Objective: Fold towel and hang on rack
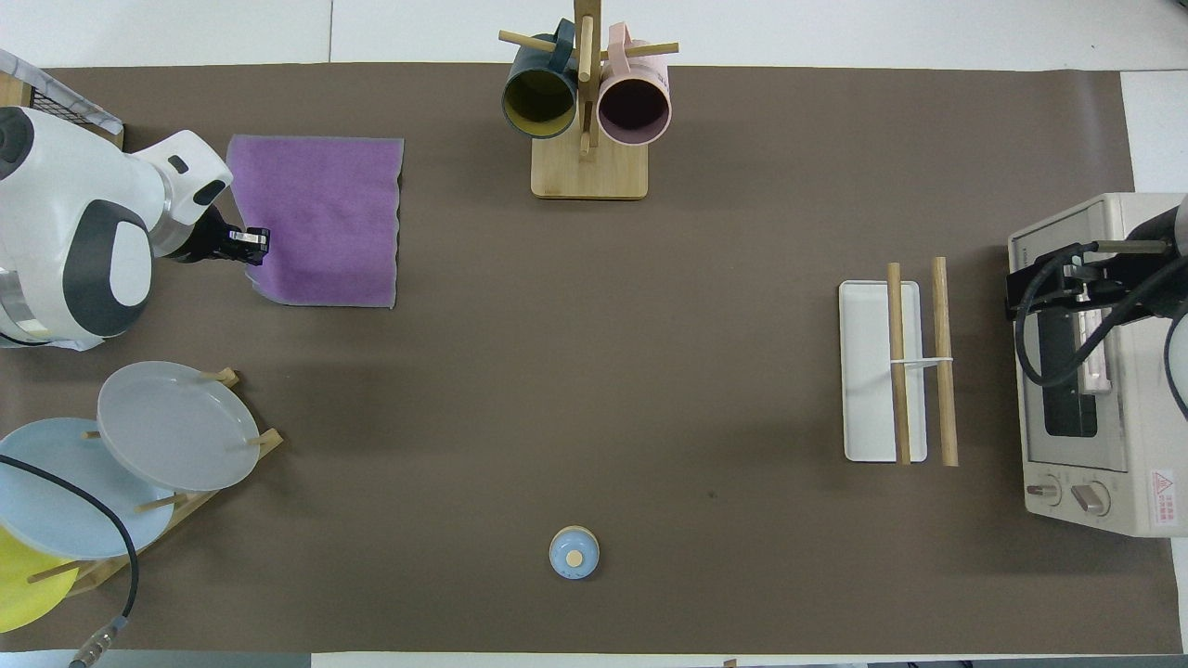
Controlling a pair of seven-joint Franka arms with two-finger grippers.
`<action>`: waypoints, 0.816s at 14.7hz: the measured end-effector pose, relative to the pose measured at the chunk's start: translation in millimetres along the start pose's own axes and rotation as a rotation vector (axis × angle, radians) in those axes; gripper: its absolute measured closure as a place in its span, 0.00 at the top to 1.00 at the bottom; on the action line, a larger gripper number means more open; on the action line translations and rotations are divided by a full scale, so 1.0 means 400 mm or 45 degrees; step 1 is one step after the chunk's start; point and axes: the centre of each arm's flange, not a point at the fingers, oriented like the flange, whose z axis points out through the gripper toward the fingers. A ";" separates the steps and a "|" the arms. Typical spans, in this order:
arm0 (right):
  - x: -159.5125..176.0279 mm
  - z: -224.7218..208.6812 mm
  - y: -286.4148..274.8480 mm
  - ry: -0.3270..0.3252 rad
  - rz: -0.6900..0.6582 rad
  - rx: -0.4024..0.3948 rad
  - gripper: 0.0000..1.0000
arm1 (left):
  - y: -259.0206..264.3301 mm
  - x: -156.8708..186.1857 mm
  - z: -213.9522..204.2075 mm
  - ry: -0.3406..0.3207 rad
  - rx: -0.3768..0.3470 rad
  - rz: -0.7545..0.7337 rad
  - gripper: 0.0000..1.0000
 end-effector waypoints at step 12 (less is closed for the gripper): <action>0.000 0.000 0.000 0.000 0.000 0.000 1.00 | 0.313 -0.127 0.122 0.103 0.028 0.143 0.02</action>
